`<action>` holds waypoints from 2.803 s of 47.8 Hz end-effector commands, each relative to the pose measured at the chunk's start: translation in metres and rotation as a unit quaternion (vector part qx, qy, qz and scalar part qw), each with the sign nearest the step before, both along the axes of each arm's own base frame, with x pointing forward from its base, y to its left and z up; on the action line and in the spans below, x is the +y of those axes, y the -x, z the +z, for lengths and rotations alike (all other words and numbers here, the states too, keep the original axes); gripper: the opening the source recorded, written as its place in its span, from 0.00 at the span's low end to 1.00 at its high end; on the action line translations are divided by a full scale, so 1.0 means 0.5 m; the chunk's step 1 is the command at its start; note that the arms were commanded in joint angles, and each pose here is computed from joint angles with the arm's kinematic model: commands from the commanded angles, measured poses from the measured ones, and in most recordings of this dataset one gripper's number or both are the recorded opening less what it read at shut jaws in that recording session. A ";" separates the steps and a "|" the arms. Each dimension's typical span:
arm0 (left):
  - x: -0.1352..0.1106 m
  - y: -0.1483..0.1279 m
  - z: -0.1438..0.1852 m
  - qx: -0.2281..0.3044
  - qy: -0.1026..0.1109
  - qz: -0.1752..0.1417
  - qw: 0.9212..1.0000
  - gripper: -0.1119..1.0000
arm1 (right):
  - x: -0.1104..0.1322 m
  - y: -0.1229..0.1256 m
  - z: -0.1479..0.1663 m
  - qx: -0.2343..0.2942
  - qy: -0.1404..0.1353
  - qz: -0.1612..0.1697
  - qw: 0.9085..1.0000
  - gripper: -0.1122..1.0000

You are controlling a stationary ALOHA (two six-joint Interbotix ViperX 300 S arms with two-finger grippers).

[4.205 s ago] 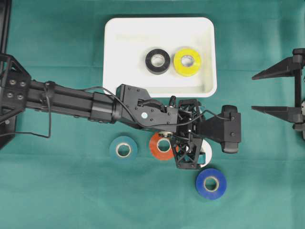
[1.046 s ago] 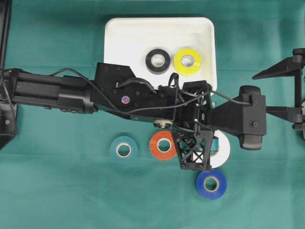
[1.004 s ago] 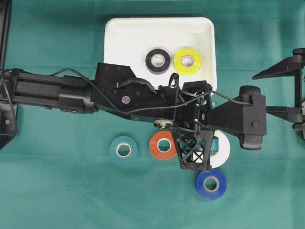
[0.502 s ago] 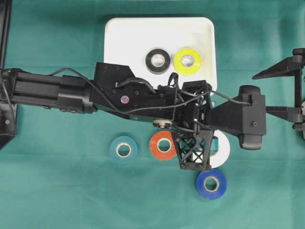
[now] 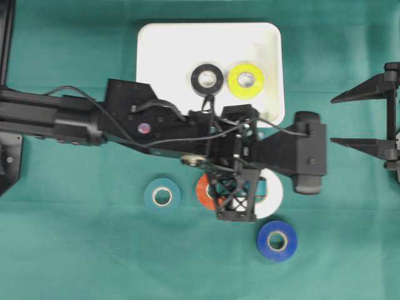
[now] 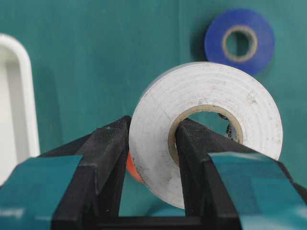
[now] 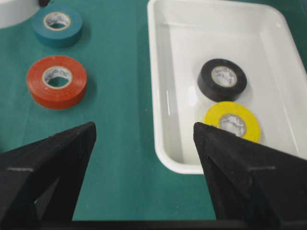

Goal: Pick up the tape from a random location and place it into the white case.
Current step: 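Lift the white tape roll with the left gripper, then carry the white roll over the tray's left end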

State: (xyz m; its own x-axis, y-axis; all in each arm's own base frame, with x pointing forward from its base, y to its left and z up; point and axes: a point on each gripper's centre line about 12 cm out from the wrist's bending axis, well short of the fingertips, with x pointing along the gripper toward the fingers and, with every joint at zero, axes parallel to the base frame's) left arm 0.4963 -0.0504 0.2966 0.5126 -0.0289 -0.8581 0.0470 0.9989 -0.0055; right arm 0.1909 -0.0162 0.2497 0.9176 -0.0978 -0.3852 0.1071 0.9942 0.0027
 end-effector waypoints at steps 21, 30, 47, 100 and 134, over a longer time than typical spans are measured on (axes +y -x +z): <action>0.011 0.157 0.050 -0.050 0.008 -0.003 0.999 0.32 | -0.001 -0.009 0.030 -0.018 0.000 -0.001 1.000 0.84; 0.018 0.226 0.035 -0.038 0.008 -0.003 0.999 0.32 | -0.001 -0.010 0.031 -0.018 0.001 -0.001 1.000 0.84; 0.026 0.299 0.016 -0.025 0.008 -0.003 1.000 0.32 | -0.001 -0.010 0.031 -0.018 0.002 0.000 1.000 0.84; 0.179 0.284 0.023 -0.045 0.005 0.105 0.993 0.32 | -0.003 -0.008 0.028 -0.009 0.009 -0.001 1.000 0.84; 0.400 0.316 0.025 -0.068 -0.006 0.254 0.965 0.32 | -0.003 -0.007 0.027 -0.005 0.012 -0.001 1.000 0.84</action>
